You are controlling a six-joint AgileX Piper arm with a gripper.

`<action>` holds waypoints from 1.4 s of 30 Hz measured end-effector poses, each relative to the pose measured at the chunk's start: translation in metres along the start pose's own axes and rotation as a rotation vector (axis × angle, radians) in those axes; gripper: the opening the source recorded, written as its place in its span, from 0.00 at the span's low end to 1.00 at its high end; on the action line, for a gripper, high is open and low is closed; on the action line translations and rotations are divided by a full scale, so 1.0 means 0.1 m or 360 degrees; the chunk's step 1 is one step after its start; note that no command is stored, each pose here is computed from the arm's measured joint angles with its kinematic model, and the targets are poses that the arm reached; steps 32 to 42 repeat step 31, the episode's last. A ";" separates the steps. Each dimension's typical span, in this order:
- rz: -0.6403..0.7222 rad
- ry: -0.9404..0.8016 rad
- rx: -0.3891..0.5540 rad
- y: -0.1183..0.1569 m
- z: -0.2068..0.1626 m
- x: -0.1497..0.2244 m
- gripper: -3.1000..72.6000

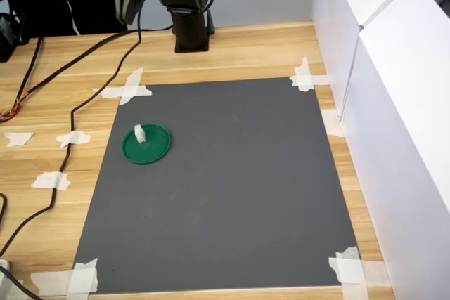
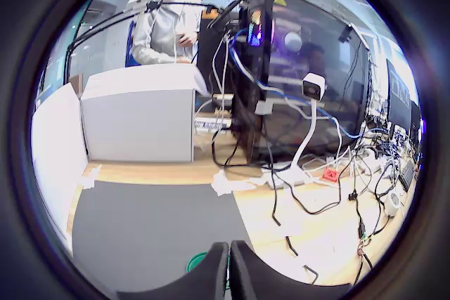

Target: Grasp a white terminal and put it on the green lid.

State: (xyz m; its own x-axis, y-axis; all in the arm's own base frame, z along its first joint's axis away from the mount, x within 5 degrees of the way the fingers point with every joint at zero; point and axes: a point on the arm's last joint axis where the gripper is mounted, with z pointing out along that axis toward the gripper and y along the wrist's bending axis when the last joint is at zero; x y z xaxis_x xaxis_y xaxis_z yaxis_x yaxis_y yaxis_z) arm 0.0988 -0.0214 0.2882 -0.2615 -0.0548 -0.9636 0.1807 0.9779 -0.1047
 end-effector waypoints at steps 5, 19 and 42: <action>0.0043 -0.0155 0.0003 0.05 -0.08 0.35 0.02; -0.0025 -0.0201 -0.0202 0.20 -0.14 0.94 0.02; -0.0024 -0.0224 -0.0198 0.20 -0.14 0.95 0.02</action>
